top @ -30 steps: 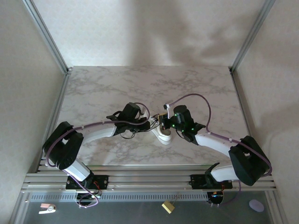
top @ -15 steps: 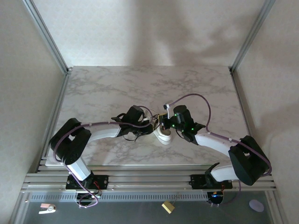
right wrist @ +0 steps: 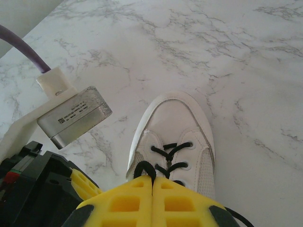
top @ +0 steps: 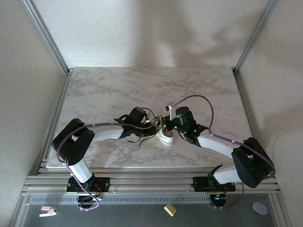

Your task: Tie the shoes

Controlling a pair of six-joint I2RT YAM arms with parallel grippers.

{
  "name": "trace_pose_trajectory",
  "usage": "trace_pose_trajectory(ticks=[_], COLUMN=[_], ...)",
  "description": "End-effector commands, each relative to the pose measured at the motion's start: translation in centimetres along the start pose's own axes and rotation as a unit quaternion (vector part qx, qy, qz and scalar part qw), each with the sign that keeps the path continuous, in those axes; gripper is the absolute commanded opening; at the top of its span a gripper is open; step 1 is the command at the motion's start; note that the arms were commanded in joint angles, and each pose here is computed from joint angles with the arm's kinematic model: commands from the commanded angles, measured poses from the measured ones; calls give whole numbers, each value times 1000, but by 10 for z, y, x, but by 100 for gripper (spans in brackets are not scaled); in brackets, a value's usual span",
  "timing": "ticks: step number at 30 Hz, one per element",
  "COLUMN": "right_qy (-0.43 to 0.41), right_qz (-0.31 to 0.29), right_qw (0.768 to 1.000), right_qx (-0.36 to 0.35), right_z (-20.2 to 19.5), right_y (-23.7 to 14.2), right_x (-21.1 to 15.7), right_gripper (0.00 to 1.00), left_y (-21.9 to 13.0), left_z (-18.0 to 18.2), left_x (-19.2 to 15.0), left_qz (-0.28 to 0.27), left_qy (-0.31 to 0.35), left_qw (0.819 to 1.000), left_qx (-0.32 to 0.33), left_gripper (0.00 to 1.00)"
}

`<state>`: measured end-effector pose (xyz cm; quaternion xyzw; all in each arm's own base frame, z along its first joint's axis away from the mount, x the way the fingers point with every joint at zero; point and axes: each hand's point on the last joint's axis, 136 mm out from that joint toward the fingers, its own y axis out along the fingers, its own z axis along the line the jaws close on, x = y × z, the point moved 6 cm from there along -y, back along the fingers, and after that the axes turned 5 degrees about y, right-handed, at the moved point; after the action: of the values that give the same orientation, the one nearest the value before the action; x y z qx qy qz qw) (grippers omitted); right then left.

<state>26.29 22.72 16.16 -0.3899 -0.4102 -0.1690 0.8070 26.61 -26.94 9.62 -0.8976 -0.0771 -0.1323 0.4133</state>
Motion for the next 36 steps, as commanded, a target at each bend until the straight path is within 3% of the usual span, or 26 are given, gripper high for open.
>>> trace_pose_trajectory(ticks=[1,7,13,22,31,36], right_qy=[0,-3,-12,-19,-20,-21], right_qz=[-12,-11,-9,-4,-3,-3], right_qw=[1000,1000,1000,1000,1000,1000], right_qx=[-2,-3,-6,-9,-14,-15], right_z=[2,2,2,1,-1,-1], right_y=[1,1,-1,2,1,0], right_x=[11,11,12,11,9,9], right_gripper=[0,0,0,0,0,0], left_y=[-21,-36,-50,-35,-34,-30], left_z=[-11,-5,14,38,53,55], left_x=[16,14,-4,-52,-54,-57], left_qz=[-39,-47,-39,37,50,59], left_qy=[27,68,98,121,147,154], left_qw=[999,996,992,982,957,949], left_qx=[1,27,76,142,246,270], left_gripper=[30,47,48,53,48,35])
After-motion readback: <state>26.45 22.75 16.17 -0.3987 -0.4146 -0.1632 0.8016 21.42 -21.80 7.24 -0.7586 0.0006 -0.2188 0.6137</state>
